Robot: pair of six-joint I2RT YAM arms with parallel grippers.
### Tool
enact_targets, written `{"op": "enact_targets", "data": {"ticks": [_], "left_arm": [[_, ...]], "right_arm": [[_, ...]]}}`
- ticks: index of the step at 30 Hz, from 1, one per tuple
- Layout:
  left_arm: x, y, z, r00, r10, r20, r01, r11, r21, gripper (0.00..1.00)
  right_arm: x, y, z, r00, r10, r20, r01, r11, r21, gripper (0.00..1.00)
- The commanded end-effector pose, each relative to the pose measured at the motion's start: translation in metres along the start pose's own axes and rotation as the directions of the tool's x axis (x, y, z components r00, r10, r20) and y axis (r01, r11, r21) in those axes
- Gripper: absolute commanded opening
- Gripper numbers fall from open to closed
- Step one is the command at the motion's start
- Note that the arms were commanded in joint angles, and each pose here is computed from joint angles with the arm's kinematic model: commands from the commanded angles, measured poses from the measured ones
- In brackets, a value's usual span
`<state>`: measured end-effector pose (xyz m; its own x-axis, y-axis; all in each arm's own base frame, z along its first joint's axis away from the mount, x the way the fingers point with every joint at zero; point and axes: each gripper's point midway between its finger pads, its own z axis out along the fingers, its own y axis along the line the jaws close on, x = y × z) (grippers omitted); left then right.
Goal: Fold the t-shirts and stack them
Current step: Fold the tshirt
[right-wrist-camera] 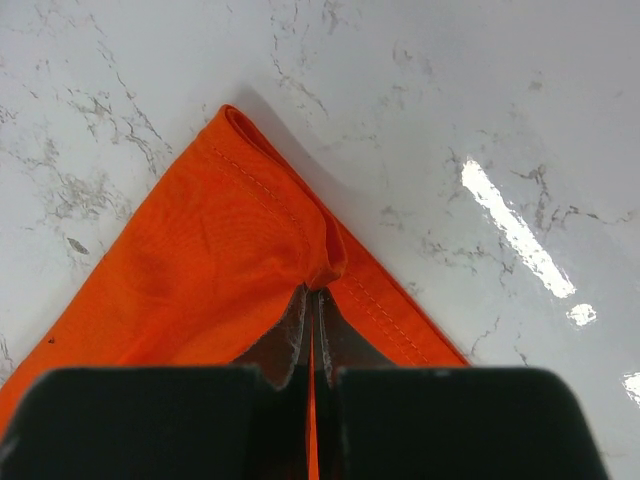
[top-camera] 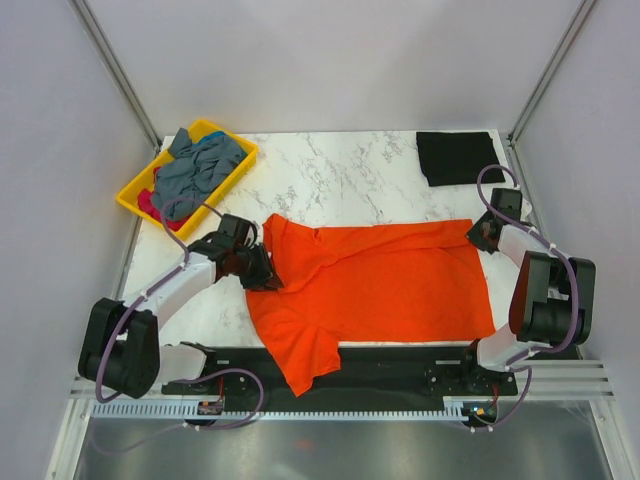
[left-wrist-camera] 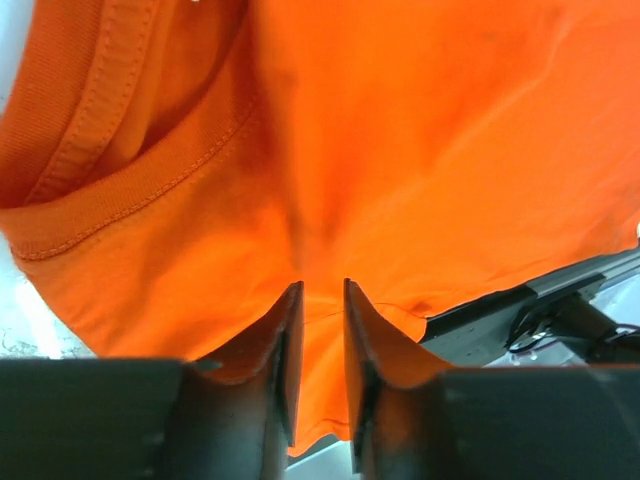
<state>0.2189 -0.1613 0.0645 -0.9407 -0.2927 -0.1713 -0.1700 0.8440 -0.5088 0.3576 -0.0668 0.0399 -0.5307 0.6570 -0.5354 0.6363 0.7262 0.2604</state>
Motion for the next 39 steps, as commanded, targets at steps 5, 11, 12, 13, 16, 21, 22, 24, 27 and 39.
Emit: {"op": "enact_targets", "data": {"ticks": [5, 11, 12, 13, 16, 21, 22, 24, 27, 39], "left_arm": [[-0.094, -0.038, -0.036, 0.955, 0.165, 0.246, -0.157, 0.986, -0.051, 0.49], [-0.171, -0.044, -0.016, 0.92, 0.289, 0.265, -0.246, 0.952, -0.182, 0.49], [-0.178, -0.044, -0.012, 0.917, 0.302, 0.261, -0.256, 0.947, -0.195, 0.49], [-0.191, -0.042, -0.003, 0.916, 0.314, 0.25, -0.263, 0.94, -0.216, 0.46], [-0.207, -0.038, 0.014, 0.919, 0.325, 0.224, -0.28, 0.936, -0.211, 0.43], [-0.221, -0.032, 0.038, 0.932, 0.31, 0.186, -0.275, 0.942, -0.194, 0.42], [-0.227, -0.029, 0.039, 0.935, 0.299, 0.192, -0.261, 0.944, -0.201, 0.42], [-0.228, -0.02, 0.049, 0.944, 0.278, 0.176, -0.24, 0.948, -0.211, 0.43], [-0.234, -0.016, 0.06, 0.951, 0.261, 0.167, -0.225, 0.952, -0.207, 0.43], [-0.245, 0.0, 0.06, 0.958, 0.194, 0.21, -0.136, 0.955, -0.262, 0.02]], "right_arm": [[-0.009, 0.0, -0.003, 0.999, -0.021, 0.026, 0.021, 1.0, 0.001, 0.0], [-0.01, 0.004, -0.005, 0.999, -0.02, 0.025, 0.021, 1.0, -0.019, 0.0], [-0.01, 0.004, -0.005, 0.999, -0.022, 0.023, 0.022, 1.0, -0.019, 0.0], [-0.01, 0.004, -0.005, 0.999, -0.022, 0.025, 0.022, 1.0, -0.019, 0.0], [-0.011, 0.005, -0.005, 0.999, -0.024, 0.026, 0.025, 0.999, -0.02, 0.0], [-0.01, 0.004, -0.001, 0.999, -0.026, 0.024, 0.027, 1.0, -0.014, 0.0], [-0.011, 0.004, -0.001, 0.999, -0.028, 0.026, 0.028, 1.0, -0.014, 0.0], [-0.009, 0.003, 0.001, 0.999, -0.028, 0.021, 0.029, 1.0, -0.008, 0.0], [-0.008, 0.001, 0.003, 0.999, -0.029, 0.017, 0.029, 1.0, -0.001, 0.0], [-0.011, -0.011, 0.007, 0.999, 0.002, 0.032, -0.004, 0.999, 0.042, 0.0]]}}
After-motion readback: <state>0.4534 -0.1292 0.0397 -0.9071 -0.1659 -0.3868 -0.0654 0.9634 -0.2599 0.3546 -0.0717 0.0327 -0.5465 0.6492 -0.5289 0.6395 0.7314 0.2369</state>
